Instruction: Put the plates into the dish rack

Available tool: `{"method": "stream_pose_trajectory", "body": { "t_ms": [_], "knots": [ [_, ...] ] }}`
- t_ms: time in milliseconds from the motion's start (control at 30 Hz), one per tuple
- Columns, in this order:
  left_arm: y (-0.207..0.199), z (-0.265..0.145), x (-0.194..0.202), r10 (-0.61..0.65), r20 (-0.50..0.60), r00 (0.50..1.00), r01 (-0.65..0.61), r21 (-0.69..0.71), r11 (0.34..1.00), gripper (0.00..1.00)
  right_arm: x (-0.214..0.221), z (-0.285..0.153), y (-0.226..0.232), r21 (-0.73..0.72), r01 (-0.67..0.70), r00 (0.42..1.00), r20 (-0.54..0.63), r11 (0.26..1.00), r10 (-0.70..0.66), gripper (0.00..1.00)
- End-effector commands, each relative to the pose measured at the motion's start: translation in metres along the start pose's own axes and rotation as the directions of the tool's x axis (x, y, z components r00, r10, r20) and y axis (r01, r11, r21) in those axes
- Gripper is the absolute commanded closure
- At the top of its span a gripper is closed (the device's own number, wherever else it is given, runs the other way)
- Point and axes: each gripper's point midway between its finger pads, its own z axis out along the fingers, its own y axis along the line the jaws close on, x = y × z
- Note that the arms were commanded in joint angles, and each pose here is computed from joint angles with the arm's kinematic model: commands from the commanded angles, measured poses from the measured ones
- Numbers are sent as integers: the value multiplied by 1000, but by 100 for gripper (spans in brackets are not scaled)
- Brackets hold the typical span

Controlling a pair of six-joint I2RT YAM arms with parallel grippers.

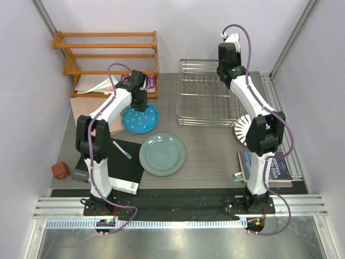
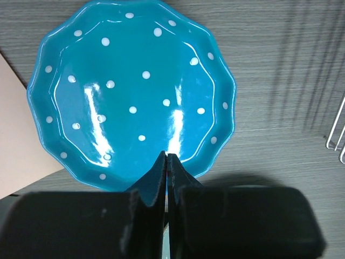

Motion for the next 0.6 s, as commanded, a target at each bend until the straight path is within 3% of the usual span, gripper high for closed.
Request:
{"method": "stream_pose_trajectory", "body": {
  "t_ms": [0, 567],
  "knots": [
    [1, -9, -5, -9, 26, 1000, 9, -13, 1000, 100, -62, -6, -20, 42, -213, 964, 172, 976, 203, 99],
    [3, 0, -1, -13, 2, 1000, 13, -30, 999, 100, -16, 15, 2, 82, -190, 981, 59, 978, 186, 99]
  ]
}}
